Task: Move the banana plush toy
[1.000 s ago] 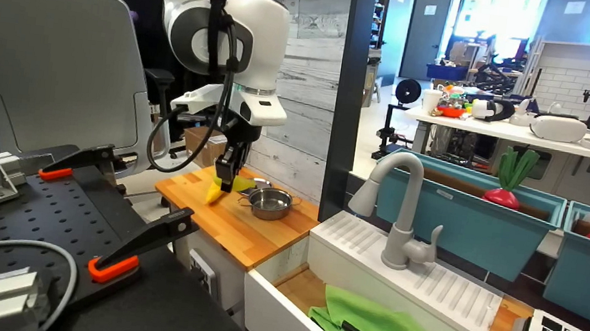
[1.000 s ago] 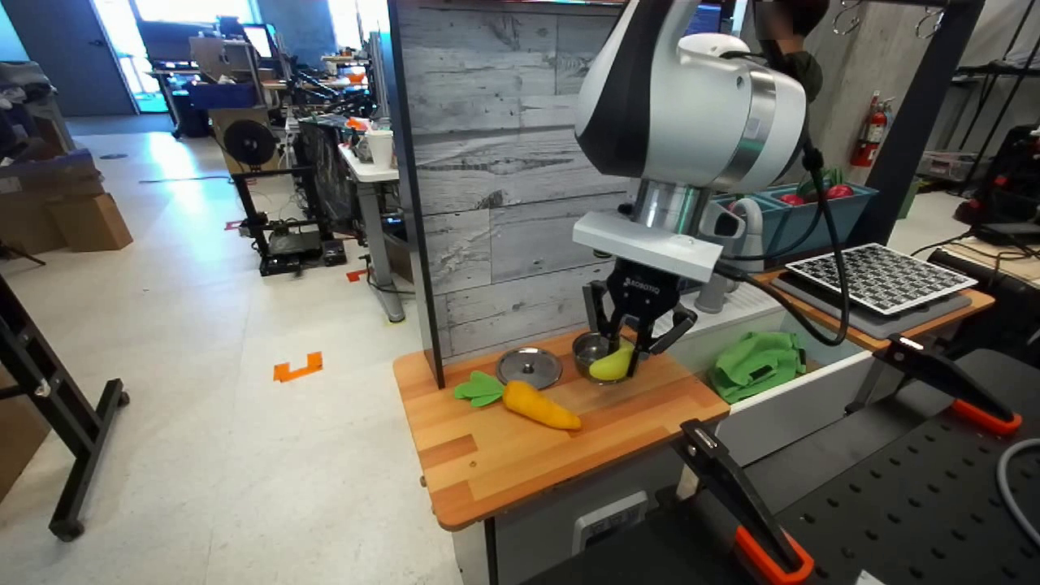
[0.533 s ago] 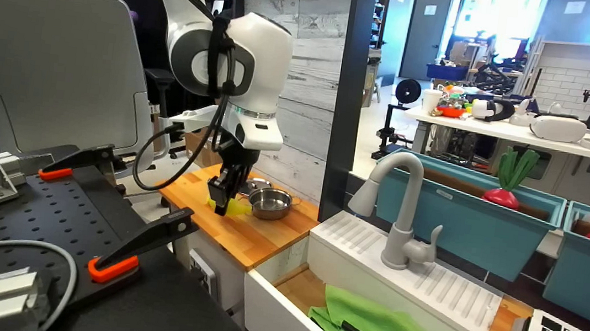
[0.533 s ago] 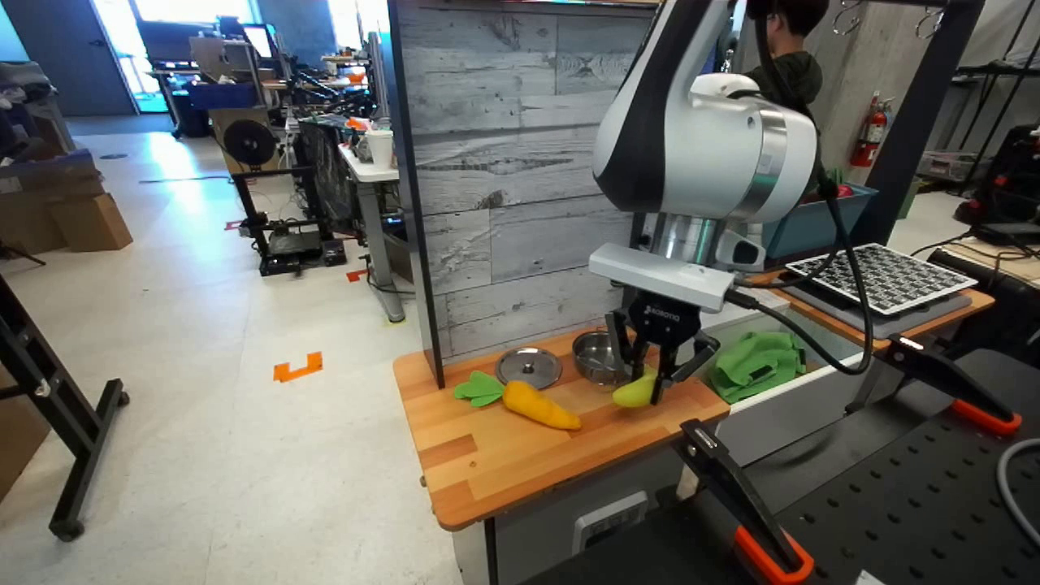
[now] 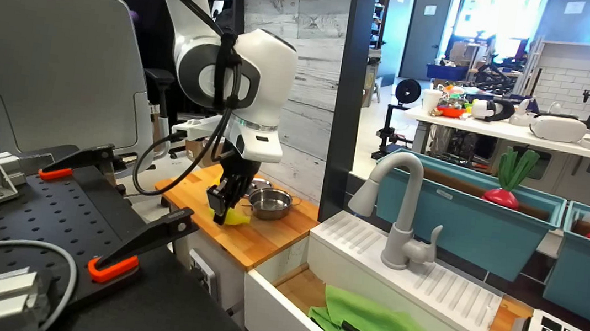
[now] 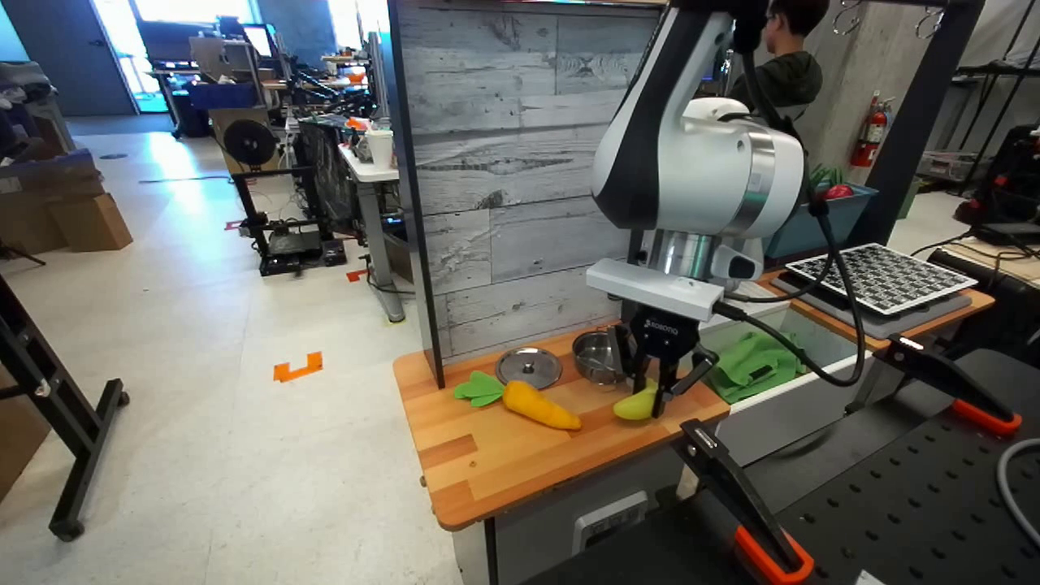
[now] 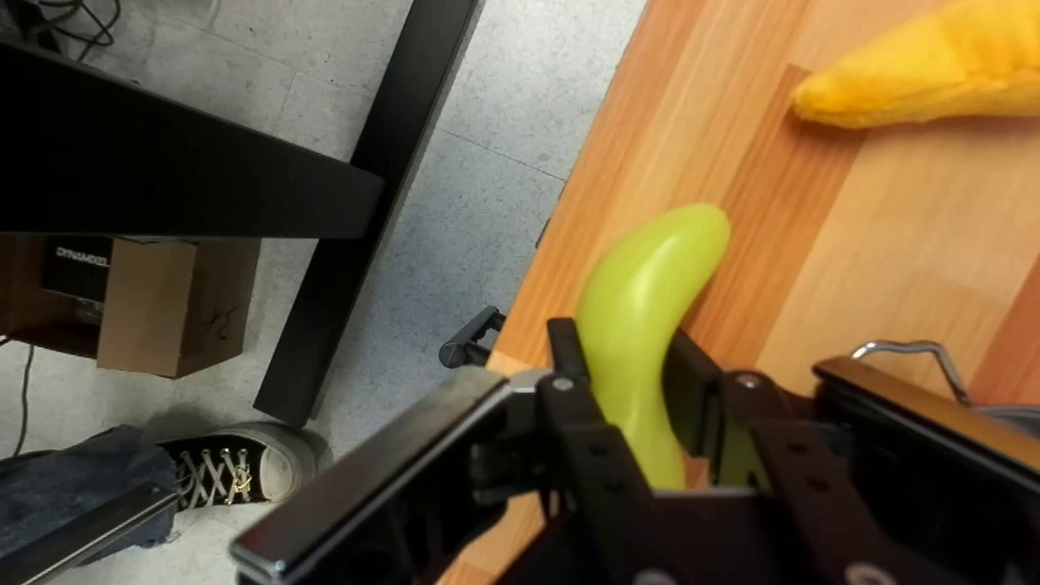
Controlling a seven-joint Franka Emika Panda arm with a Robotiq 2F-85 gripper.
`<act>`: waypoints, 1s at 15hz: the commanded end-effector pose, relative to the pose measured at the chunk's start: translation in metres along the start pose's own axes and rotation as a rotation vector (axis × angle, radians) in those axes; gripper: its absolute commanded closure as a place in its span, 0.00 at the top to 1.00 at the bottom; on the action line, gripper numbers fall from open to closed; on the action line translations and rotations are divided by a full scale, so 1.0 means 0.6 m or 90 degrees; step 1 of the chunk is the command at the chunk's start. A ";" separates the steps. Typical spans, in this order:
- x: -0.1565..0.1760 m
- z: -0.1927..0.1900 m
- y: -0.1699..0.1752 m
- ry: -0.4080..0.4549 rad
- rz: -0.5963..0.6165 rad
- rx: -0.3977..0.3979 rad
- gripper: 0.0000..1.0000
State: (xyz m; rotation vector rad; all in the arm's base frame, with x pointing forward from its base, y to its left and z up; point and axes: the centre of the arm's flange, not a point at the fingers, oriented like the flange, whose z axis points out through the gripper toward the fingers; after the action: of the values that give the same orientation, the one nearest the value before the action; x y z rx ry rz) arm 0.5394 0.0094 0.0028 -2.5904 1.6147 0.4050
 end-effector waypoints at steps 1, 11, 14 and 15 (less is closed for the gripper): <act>0.013 -0.007 -0.023 0.001 0.021 -0.007 0.06; 0.035 -0.002 -0.053 0.008 0.049 -0.032 0.06; 0.034 0.001 -0.058 0.013 0.054 -0.036 0.06; 0.033 0.002 -0.060 0.014 0.054 -0.036 0.06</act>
State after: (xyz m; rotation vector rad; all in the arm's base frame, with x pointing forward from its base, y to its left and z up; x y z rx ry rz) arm 0.5687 0.0049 -0.0025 -2.5553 1.7315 0.4303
